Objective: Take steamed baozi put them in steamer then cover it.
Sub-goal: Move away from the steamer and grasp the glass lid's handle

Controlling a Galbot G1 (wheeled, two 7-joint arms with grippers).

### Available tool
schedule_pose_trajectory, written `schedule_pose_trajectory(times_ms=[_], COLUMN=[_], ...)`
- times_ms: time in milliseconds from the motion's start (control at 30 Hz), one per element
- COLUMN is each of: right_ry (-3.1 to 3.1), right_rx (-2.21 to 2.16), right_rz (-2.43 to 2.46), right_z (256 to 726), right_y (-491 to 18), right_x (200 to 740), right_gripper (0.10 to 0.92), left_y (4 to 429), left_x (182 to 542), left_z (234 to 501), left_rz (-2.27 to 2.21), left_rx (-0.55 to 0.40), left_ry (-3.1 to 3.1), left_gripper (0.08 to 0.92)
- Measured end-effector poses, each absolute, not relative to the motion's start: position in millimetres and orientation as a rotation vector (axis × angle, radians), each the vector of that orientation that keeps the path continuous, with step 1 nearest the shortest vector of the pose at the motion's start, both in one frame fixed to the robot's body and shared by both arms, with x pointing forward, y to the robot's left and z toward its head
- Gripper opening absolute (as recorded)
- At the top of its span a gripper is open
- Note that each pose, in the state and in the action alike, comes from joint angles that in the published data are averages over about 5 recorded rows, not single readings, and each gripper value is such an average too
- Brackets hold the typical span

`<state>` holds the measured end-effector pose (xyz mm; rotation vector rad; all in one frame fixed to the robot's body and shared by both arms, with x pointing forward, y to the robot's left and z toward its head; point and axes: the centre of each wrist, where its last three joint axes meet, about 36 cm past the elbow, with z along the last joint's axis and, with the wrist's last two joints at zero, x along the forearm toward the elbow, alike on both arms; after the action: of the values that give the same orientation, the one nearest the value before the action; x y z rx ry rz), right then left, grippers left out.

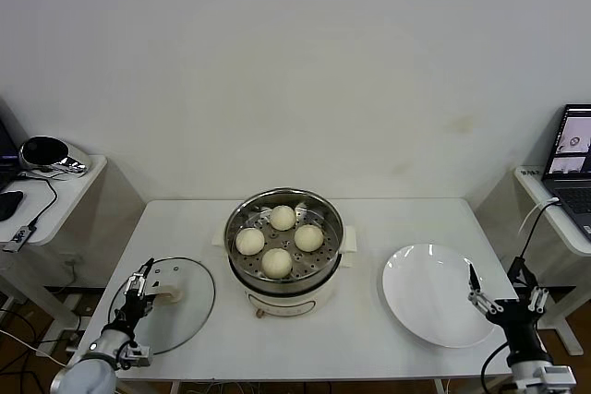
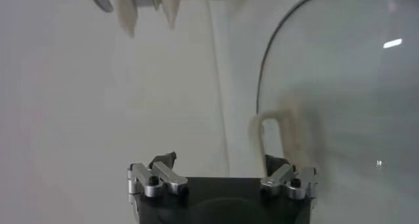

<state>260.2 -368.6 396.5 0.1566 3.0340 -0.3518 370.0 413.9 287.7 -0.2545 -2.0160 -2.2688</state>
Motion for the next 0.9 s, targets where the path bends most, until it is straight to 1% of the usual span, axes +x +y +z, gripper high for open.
schedule_pose_trajectory(times_ms=[100,200,600,833,900], right_ry=[3.035,3.036,3.031,3.027,3.024], right_rx=[0.154,0.152,0.148,0.13,0.123], right_rz=[-0.351,-0.351,-0.351,-0.348,-0.348], right_z=[395.8,395.3,396.4,396.4,396.7], right_y=[-367.9,-367.5,-366.6,-364.8,-364.0], right_x=[259.5,258.7,258.0,259.6,260.8], right_gripper=[0.823,0.823,0.823,0.823,0.823], left_y=[416.1,418.5,423.6,425.9,426.8], left_x=[374.8,376.5,373.0,368.9,367.8], left_z=[283.6,278.9,263.9,266.2,270.0], left_rz=[-2.254,-2.238,-2.183,-2.167,-2.17], left_rx=[-0.249,-0.248,-0.249,-0.23,-0.217], left_ry=[-2.016,-2.016,-2.057,-2.096,-2.112], left_gripper=[0.82,0.778,0.437,0.23,0.185])
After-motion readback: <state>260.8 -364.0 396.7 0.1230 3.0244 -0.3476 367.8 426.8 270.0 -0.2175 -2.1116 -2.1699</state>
